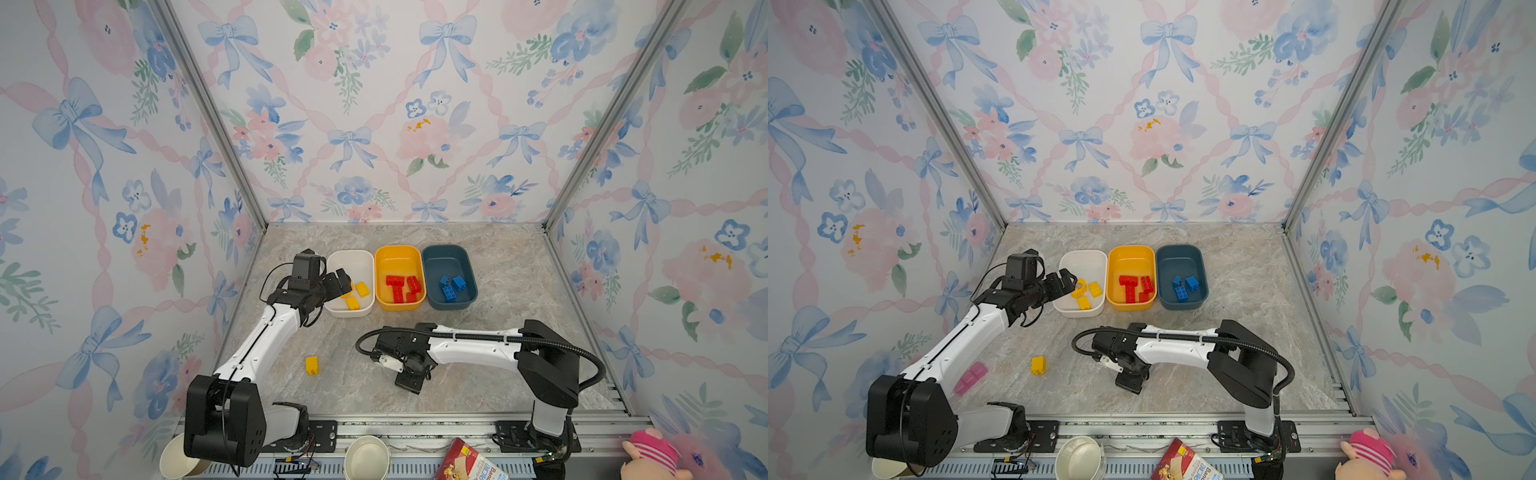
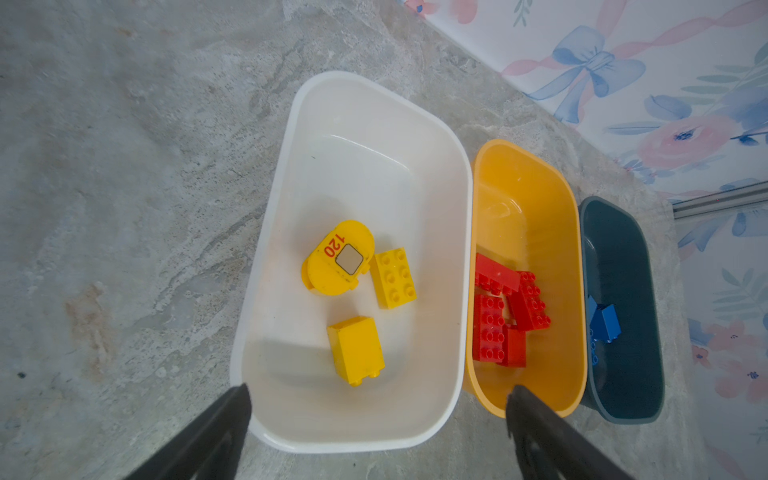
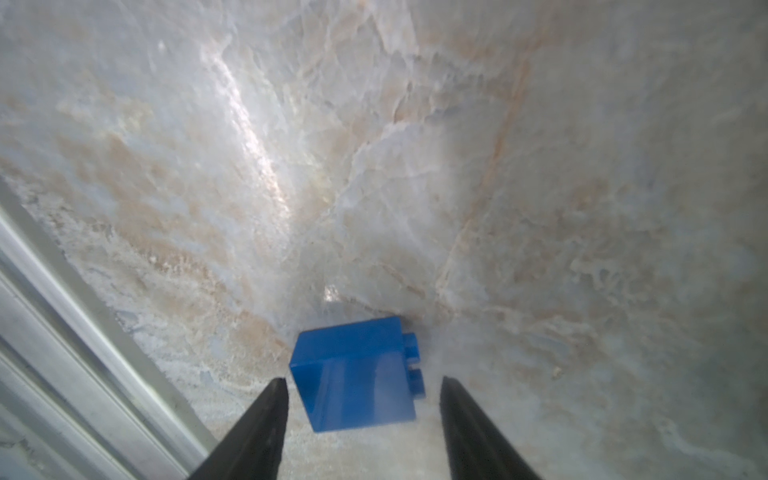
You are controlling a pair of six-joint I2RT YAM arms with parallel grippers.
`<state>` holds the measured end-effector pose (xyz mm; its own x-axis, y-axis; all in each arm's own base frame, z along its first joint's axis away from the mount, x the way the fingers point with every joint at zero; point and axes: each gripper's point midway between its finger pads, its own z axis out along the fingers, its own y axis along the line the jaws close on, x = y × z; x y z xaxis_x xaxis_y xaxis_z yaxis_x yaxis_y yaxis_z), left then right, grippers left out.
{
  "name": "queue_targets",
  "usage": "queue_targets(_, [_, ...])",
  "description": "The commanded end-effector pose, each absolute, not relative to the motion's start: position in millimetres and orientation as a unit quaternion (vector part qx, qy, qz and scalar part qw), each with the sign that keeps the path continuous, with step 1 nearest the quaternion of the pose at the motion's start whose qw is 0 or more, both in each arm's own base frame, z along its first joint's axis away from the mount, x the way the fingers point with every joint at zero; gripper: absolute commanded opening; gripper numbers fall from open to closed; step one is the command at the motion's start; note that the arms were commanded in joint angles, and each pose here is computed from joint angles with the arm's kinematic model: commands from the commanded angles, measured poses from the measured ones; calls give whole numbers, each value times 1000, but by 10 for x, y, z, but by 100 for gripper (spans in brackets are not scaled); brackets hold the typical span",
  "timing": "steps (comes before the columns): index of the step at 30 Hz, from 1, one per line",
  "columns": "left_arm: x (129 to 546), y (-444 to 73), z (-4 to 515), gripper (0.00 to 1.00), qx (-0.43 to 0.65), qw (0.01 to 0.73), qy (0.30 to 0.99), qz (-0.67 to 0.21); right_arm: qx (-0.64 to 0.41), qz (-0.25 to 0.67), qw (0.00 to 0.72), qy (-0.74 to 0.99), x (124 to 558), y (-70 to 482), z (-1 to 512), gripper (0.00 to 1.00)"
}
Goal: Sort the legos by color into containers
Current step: 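Lower the right gripper onto the small blue brick near the front and grasp it, then carry the small blue brick into the teal bin and release it with right gripper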
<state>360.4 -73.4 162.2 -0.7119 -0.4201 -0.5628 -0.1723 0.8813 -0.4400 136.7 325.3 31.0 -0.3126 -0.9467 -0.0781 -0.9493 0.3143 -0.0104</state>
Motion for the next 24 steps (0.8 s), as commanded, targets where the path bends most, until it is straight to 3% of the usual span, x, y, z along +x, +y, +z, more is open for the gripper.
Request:
queue_targets(1, [3584, -735, 1633, 98, -168, 345, 904, -191, -600, 4, 31, 800, 1348, 3284, 300, 61])
queue_targets(13, [3580, -733, 1634, 98, -175, 343, 902, -195, -611, -16, 12, 791, 1348, 3278, 238, 56])
queue_targets(24, [3590, -735, 1613, 98, -178, 340, 903, -195, -610, -24, 9, 792, 1356, 3243, 227, 35])
